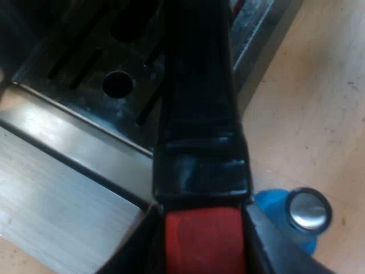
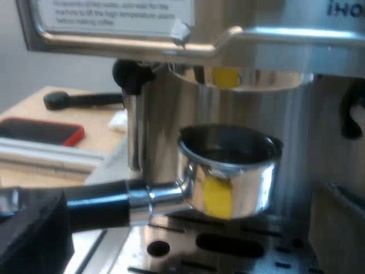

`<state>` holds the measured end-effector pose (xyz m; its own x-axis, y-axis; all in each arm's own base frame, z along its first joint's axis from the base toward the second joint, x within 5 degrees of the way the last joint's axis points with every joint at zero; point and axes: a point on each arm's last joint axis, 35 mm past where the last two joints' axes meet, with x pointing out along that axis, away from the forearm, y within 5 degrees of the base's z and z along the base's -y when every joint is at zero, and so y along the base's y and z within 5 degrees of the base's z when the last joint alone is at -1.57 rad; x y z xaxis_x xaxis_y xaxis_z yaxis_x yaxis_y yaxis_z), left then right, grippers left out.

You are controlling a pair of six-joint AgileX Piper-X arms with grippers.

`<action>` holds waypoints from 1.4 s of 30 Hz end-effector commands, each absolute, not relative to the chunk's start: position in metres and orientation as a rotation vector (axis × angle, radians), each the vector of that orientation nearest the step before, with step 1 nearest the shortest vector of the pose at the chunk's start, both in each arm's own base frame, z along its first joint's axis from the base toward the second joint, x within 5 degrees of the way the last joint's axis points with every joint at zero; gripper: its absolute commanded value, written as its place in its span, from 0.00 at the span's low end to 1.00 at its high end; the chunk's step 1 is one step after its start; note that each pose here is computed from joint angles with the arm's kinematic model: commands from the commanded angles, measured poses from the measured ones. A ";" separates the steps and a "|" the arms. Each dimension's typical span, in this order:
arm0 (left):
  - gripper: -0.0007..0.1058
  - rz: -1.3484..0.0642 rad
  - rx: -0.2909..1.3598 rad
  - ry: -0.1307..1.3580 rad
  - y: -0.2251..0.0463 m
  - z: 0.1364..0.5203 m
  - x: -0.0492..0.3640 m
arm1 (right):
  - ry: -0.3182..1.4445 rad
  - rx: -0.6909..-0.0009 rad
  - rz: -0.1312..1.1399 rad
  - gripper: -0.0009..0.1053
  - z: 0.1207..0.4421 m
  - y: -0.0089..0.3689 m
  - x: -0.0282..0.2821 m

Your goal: Put the handle in the coffee machine

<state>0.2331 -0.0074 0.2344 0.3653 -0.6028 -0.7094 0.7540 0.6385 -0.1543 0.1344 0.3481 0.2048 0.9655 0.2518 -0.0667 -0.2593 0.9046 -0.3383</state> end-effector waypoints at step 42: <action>0.01 -0.916 0.280 0.637 -0.007 0.259 0.268 | 0.007 -0.340 0.194 0.82 0.198 0.347 0.148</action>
<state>0.2648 -0.0058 0.2467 0.4200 -0.6096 -0.6723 0.7867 0.6139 -0.0652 0.1466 0.3470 0.1951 0.9776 0.2039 -0.0512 -0.2091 0.9180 -0.3370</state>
